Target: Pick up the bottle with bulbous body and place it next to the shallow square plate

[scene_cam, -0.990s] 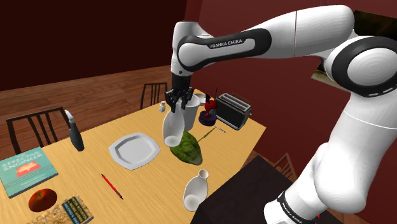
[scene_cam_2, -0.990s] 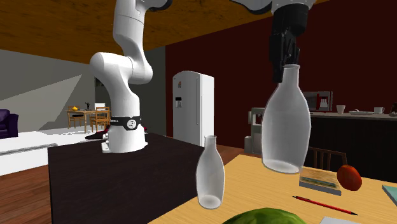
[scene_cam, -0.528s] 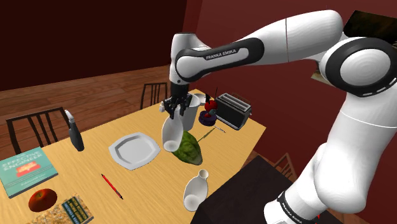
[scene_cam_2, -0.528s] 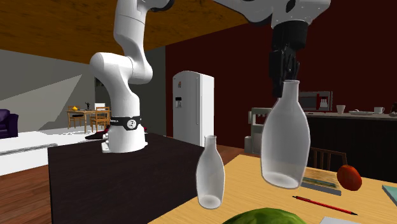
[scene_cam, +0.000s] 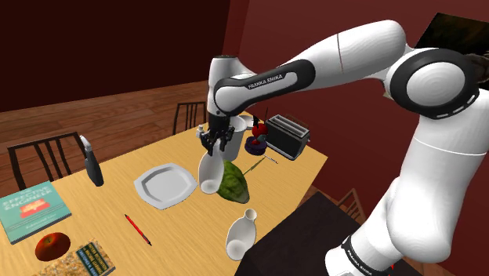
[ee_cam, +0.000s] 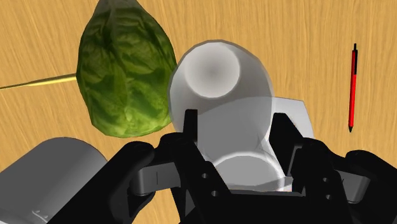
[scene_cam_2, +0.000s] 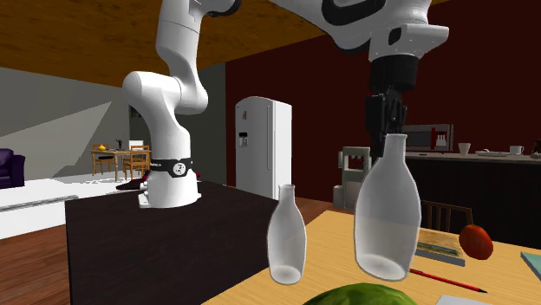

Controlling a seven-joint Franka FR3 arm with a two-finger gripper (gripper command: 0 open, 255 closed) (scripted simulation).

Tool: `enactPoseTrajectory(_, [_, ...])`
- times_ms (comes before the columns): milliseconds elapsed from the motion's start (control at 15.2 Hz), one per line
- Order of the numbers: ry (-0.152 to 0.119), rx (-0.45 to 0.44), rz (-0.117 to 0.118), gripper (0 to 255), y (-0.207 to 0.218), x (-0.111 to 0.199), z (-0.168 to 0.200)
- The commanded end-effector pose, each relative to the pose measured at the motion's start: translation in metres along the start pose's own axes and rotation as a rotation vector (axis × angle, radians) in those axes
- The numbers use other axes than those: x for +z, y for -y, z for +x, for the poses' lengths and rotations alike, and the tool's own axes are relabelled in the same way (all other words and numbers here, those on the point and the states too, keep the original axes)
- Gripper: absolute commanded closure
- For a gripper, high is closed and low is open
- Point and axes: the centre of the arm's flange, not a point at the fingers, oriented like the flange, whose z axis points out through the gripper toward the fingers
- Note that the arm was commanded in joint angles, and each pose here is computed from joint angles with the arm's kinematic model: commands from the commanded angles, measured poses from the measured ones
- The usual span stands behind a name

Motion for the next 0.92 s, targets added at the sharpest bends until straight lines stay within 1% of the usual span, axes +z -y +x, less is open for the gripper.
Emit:
enactPoseTrajectory(0, [-0.001,0.000,0.000,255,0.000,0.010,0.001])
enactPoseTrajectory(858, [-0.001,0.000,0.000,255,0.003,0.078,0.007])
